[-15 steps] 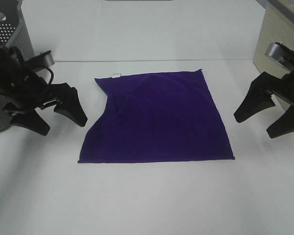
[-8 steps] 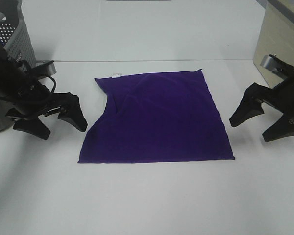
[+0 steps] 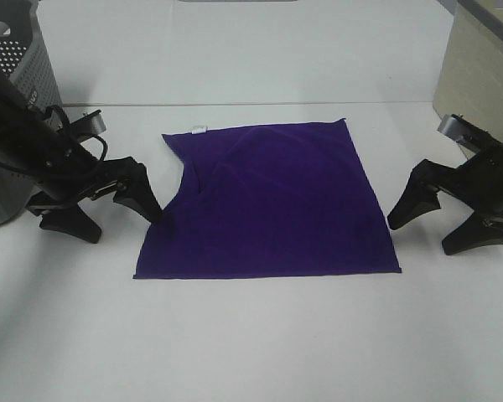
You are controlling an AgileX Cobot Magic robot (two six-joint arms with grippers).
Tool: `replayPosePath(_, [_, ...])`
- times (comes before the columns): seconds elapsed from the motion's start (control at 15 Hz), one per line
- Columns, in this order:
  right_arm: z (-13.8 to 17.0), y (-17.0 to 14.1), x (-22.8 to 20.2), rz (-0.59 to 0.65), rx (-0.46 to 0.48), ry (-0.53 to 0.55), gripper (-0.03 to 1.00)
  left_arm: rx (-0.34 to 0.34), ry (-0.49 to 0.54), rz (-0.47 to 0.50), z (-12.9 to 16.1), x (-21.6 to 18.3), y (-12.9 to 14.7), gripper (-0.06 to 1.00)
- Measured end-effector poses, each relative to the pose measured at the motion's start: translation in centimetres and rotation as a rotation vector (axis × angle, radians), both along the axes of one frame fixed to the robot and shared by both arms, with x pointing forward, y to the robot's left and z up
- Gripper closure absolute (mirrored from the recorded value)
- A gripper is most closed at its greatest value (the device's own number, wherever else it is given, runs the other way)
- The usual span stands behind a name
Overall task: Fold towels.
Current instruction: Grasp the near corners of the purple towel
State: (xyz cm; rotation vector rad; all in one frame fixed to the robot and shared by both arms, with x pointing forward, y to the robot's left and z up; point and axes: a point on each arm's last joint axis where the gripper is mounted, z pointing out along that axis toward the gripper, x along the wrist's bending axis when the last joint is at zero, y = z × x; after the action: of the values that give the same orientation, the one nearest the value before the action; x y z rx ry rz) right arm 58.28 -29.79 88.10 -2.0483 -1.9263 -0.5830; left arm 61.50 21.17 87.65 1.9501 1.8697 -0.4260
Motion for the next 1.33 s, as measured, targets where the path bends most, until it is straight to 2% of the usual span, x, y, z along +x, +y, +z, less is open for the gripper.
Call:
replayPosePath(0.27, [-0.1,0.4,0.0,0.012,0.001,0.003,0.05,-0.006,0.005,-0.009,0.0,-0.1,-0.5,-0.04])
replayPosePath(0.47, [-0.6,3.4,0.1,0.051,0.001,0.022,0.09,-0.002,0.013,-0.059,-0.1,-0.9,-3.4,0.02])
replayPosePath(0.6, [-1.2,5.8,0.1,0.081,0.011,0.043,0.15,0.002,0.021,-0.073,-0.3,-1.2,-5.5,0.10])
replayPosePath(0.73, [-1.6,7.7,-0.2,0.113,0.002,0.050,0.30,0.000,0.060,-0.078,-0.8,-1.1,-7.7,0.22])
replayPosePath(0.8, [-1.7,8.1,-0.3,0.113,-0.001,0.052,0.39,0.011,0.085,-0.077,-1.2,-0.9,-8.4,0.34])
replayPosePath(0.93, [-2.0,8.0,-0.3,0.102,-0.007,0.065,0.57,0.044,0.114,-0.103,-1.9,-0.7,-9.3,0.71])
replayPosePath(1.0, [-2.1,8.0,-0.3,0.103,-0.007,0.070,0.67,0.055,0.111,-0.124,-2.0,-0.6,-9.5,0.87])
replayPosePath(1.07, [-2.3,8.0,-0.4,0.109,-0.011,0.076,0.80,0.060,0.107,-0.137,-2.0,-0.5,-9.7,0.93])
replayPosePath(1.13, [-2.5,8.0,-0.5,0.117,-0.012,0.086,0.92,0.059,0.104,-0.143,-2.0,-0.6,-9.7,0.93])
replayPosePath(1.33, [-2.4,8.2,-0.9,0.138,0.009,0.124,0.94,0.079,0.110,-0.225,-1.8,-0.9,-9.7,0.93])
